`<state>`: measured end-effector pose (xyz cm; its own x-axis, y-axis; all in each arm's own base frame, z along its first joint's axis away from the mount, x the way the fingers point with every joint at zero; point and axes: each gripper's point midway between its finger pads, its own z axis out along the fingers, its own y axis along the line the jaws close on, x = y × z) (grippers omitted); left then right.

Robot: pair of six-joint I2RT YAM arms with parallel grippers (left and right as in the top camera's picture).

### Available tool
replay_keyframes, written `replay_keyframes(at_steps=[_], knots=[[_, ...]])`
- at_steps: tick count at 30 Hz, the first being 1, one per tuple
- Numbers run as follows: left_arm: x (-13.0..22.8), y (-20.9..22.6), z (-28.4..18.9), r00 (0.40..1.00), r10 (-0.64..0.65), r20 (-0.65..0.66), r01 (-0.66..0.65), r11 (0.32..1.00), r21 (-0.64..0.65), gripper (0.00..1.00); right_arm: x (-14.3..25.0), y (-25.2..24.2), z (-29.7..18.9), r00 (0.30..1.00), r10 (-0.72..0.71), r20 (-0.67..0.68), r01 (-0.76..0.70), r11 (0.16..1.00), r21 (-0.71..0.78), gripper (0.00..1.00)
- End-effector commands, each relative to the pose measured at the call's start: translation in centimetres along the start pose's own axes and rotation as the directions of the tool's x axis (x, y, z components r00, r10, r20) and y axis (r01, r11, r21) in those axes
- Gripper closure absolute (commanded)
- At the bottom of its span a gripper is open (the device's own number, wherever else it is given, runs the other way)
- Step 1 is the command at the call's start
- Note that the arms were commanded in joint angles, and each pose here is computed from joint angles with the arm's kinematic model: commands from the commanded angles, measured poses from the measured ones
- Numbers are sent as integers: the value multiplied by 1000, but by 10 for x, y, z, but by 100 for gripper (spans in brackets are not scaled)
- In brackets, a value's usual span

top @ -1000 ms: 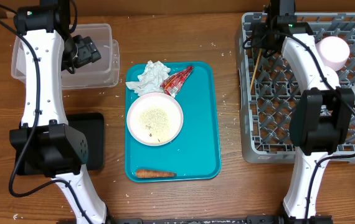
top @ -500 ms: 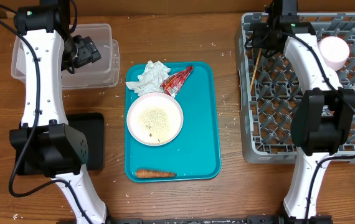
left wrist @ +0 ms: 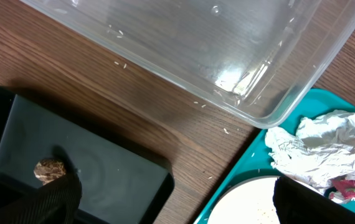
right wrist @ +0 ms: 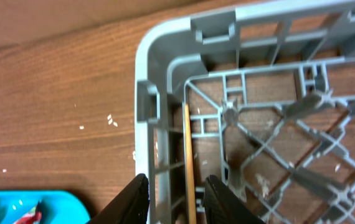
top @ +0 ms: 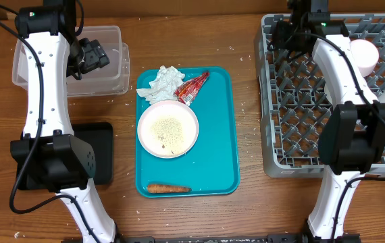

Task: Sort waste into correct bins and load items into the dishwasher
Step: 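Move the right gripper back over the teal tray toward the plate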

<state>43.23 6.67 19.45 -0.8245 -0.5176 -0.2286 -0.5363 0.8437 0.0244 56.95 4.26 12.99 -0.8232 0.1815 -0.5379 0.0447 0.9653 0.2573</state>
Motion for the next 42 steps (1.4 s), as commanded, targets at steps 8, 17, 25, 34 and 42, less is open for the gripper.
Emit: replay_keyframes(at_steps=[8, 17, 25, 34, 42], knots=[[-1, -4, -1, 1000, -9, 6, 9, 1000, 5, 0, -6, 87, -119, 998, -50, 42, 59, 963, -261, 54], [-1, -4, -1, 1000, -9, 6, 9, 1000, 5, 0, 128, 188, -126, 886, -392, -248, 268, 869, -416, 0], [-1, -4, -1, 1000, -9, 6, 9, 1000, 5, 0, 199, 235, -107, 796, -534, -284, 370, 801, -470, 0], [-1, -4, -1, 1000, -9, 6, 9, 1000, 5, 0, 228, 249, -88, 776, -569, -271, 394, 774, -495, 0], [-1, -4, -1, 1000, -9, 6, 9, 1000, 5, 0, 178, 241, -65, 949, -239, -208, 184, 950, -252, 0]])
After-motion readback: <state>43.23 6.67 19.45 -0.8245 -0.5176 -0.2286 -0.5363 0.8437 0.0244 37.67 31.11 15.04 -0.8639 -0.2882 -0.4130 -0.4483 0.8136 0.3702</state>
